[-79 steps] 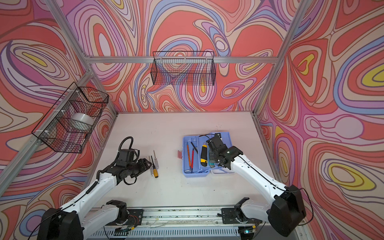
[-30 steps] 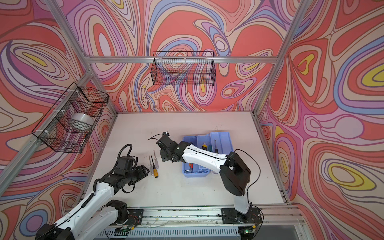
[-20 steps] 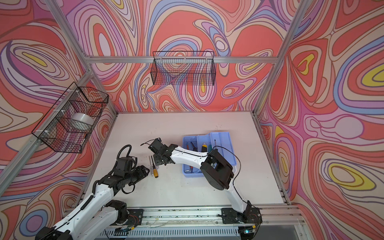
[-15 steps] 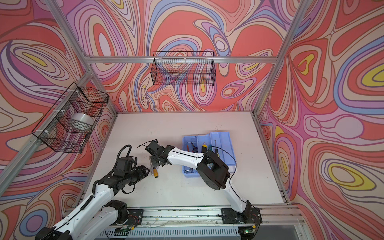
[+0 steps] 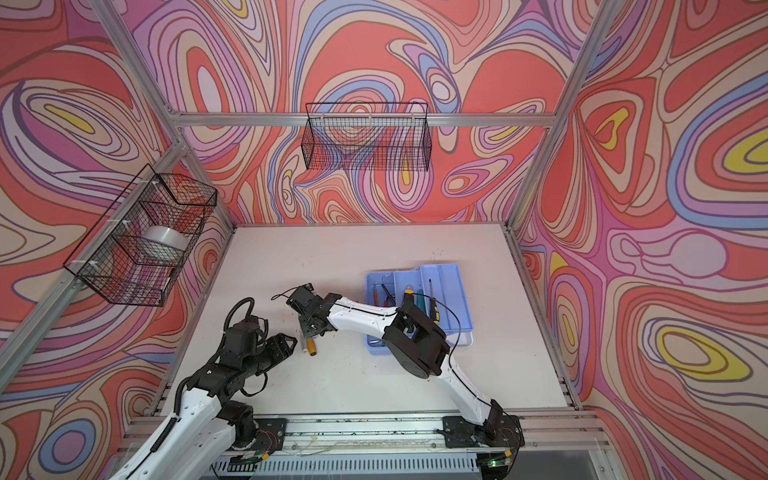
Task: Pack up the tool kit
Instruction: 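Reach right gripper to the table and grasp the clear-handled screwdriver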
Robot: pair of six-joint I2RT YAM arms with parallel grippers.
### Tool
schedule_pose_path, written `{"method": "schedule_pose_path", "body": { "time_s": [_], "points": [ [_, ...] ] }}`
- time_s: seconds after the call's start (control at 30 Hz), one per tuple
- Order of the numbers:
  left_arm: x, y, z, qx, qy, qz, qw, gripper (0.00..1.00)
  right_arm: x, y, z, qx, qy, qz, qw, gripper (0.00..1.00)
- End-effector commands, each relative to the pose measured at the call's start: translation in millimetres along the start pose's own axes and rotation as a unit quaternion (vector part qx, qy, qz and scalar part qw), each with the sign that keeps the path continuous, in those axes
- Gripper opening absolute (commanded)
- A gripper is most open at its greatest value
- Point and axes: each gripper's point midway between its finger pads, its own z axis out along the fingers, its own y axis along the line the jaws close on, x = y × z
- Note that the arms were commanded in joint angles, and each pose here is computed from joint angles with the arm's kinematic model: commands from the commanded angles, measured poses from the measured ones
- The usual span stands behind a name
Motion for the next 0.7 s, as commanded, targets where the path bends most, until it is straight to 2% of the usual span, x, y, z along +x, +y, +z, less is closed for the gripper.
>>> {"method": "schedule_pose_path", "body": {
  "time_s": [0.0, 0.2, 0.33, 0.67],
  "points": [
    [6, 7, 2, -0.017, 0.013, -0.004, 1.000, 0.65, 7, -1, 9, 0.014, 0.008, -0.009, 1.000, 0.37],
    [8, 9, 5, -0.020, 0.018, -0.005, 1.000, 0.65, 8, -2, 14, 0.019, 0.010, -0.010, 1.000, 0.36],
    [6, 8, 4, -0.020, 0.016, -0.003, 1.000, 0.65, 9, -6, 17, 0.031, 0.015, -0.013, 0.999, 0.29],
    [5, 8, 4, -0.022, 0.015, 0.001, 1.000, 0.65, 13, -11, 19, 0.047, 0.022, -0.018, 0.999, 0.25]
  ]
}}
